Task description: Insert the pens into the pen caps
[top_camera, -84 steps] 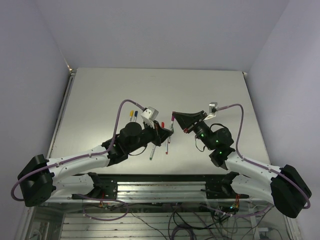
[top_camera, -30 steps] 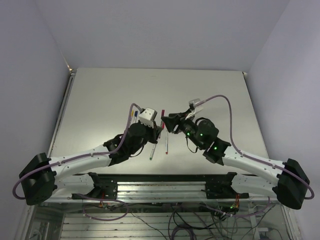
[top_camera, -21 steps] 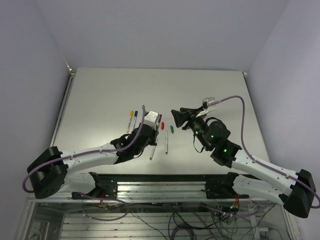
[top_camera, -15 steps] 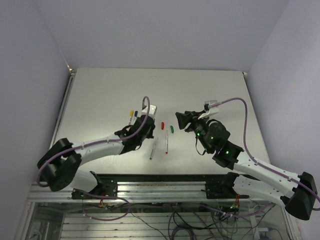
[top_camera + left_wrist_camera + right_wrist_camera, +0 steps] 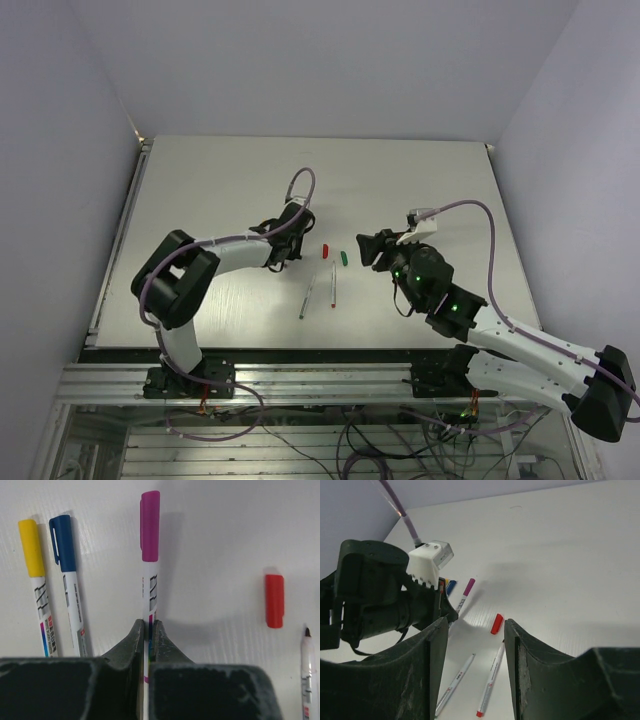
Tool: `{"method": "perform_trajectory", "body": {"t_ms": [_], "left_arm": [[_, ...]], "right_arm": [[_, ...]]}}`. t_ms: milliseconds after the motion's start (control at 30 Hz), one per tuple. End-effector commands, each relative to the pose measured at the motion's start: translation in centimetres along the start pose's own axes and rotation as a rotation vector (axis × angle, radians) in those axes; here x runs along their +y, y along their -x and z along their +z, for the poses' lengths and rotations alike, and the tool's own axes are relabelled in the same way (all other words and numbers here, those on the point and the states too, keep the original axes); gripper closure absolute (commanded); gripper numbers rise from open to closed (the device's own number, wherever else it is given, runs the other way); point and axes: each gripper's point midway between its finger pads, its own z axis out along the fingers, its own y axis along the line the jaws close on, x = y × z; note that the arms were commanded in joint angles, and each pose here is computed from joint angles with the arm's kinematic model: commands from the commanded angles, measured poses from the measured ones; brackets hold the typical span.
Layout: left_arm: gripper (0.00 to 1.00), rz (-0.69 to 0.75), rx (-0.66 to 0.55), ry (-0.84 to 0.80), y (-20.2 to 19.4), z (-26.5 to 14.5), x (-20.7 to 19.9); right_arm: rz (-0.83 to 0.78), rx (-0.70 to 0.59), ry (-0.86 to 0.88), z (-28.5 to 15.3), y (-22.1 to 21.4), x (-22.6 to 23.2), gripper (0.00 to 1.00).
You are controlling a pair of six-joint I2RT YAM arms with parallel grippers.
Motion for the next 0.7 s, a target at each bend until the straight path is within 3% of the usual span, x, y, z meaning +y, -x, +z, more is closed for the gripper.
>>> {"method": "perform_trajectory", "body": {"t_ms": [0, 433, 667], "left_arm": [[0.93, -0.002, 0.057, -0.005, -0.3, 0.9, 0.2], [0.88, -0.031, 0.089, 0.068, -1.2, 1.6, 1.7], [0.76, -0.047, 0.049, 0.082, 0.4, 0.4, 2.4]], "right_arm": [[0.004, 0.019, -0.025, -0.1, -1.0, -0.7, 0.52], [-0.027, 0.052, -0.048, 0.4, -2.4, -1.1, 0.52], [-0.028, 0.061, -0.051, 0.7, -3.0, -1.2, 0.52]]}}
